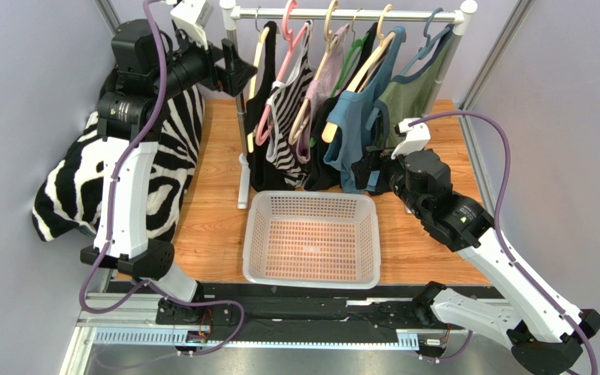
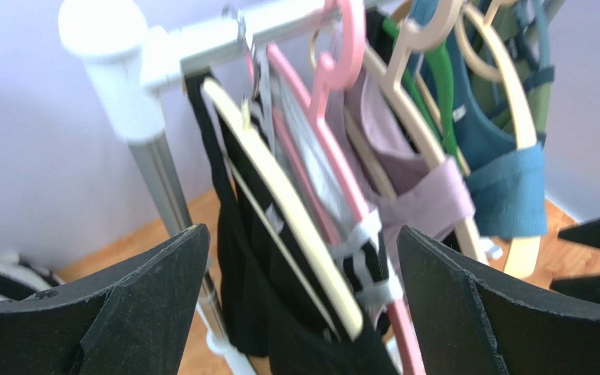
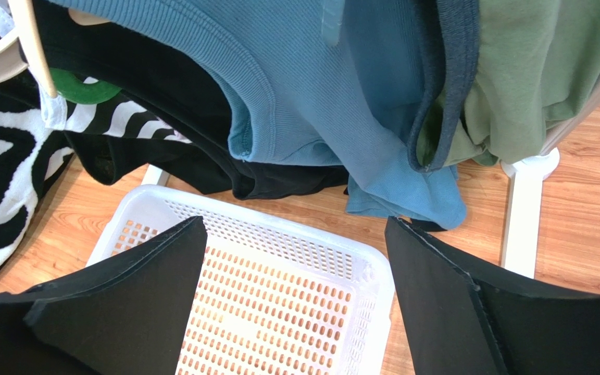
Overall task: Remove the tank top from the hanger
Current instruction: Pick up the hanger from the clothesline.
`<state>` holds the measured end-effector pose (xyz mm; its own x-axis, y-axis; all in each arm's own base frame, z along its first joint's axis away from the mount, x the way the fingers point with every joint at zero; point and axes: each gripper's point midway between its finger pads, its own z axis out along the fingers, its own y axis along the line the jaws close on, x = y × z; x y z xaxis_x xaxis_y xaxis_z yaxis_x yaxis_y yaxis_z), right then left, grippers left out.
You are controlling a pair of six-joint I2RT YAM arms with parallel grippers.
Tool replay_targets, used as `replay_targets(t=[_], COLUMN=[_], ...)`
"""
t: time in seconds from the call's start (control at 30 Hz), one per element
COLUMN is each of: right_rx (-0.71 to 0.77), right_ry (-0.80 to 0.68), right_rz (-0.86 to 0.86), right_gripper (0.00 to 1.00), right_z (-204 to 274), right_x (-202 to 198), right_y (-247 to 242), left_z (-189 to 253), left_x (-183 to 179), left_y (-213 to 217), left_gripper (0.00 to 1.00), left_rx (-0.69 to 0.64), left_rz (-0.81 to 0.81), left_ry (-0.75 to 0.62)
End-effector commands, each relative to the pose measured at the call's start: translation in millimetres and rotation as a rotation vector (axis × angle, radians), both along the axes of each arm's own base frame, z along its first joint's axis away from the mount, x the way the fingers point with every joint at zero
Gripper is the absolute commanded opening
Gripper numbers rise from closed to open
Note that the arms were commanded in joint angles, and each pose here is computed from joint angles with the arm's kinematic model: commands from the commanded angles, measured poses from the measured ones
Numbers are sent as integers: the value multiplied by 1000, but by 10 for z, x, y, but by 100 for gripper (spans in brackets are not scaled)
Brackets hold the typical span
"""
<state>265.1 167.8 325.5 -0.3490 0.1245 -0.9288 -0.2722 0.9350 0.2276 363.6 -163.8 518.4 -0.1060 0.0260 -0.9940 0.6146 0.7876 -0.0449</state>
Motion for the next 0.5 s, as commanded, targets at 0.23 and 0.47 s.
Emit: replay_targets(t=[0.23,0.47], right_rx=[31,29], right_ry=[-47,-49], right_rz=[22,24], right_gripper=[85,84], right_z=[92,113], right_x=[-99,-138], right_y=[31,2], left_z=[97,-156], left_x=[569,703], left_y=[-189,-206], left_gripper=[96,86], left_rx=[-30,-17], left_rz=[91,109], left_ry=[-61,4])
